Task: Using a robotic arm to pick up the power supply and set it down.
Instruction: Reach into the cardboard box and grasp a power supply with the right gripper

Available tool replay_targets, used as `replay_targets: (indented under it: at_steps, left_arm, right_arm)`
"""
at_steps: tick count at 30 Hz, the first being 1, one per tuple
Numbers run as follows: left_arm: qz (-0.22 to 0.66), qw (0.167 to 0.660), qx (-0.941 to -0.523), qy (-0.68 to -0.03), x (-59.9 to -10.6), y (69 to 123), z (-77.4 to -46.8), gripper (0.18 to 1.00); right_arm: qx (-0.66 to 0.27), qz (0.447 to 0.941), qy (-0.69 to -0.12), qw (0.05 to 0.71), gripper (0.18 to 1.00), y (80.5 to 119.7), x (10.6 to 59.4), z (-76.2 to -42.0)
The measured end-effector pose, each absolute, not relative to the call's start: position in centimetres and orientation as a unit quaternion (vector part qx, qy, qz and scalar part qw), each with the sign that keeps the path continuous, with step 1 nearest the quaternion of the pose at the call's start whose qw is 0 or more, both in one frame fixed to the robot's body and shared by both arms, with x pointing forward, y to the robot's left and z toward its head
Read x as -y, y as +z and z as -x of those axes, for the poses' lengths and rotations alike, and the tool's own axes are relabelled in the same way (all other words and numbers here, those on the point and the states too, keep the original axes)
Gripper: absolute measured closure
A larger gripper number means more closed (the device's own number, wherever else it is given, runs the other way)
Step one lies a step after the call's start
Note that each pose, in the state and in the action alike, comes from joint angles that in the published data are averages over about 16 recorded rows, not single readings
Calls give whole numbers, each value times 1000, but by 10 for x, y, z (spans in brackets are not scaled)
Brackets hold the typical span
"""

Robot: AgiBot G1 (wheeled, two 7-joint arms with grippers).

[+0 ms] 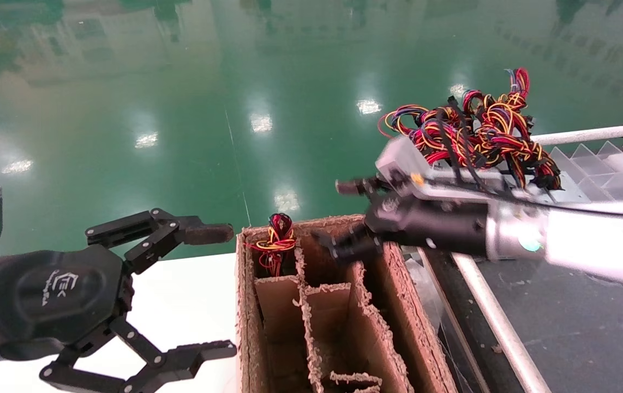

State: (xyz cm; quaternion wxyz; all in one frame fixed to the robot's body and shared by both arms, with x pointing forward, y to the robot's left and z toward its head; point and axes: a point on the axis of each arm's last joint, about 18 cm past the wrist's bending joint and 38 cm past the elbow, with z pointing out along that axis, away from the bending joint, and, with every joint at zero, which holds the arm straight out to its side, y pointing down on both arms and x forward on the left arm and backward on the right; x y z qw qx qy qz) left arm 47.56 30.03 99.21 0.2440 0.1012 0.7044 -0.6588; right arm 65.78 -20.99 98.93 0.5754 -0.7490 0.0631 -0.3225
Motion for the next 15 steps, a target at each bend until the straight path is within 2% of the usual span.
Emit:
replay_targets:
  at_steps: [8,15]
  left_arm:
    - [-101,244,-704,-659,-300,992,-476,197]
    - [-101,244,-704,-659,-300,992,-476,184]
  right_arm:
    - [-101,763,-337,543,178,1000,167,-699]
    - [-107,779,-333,520,178,1004,140,-714]
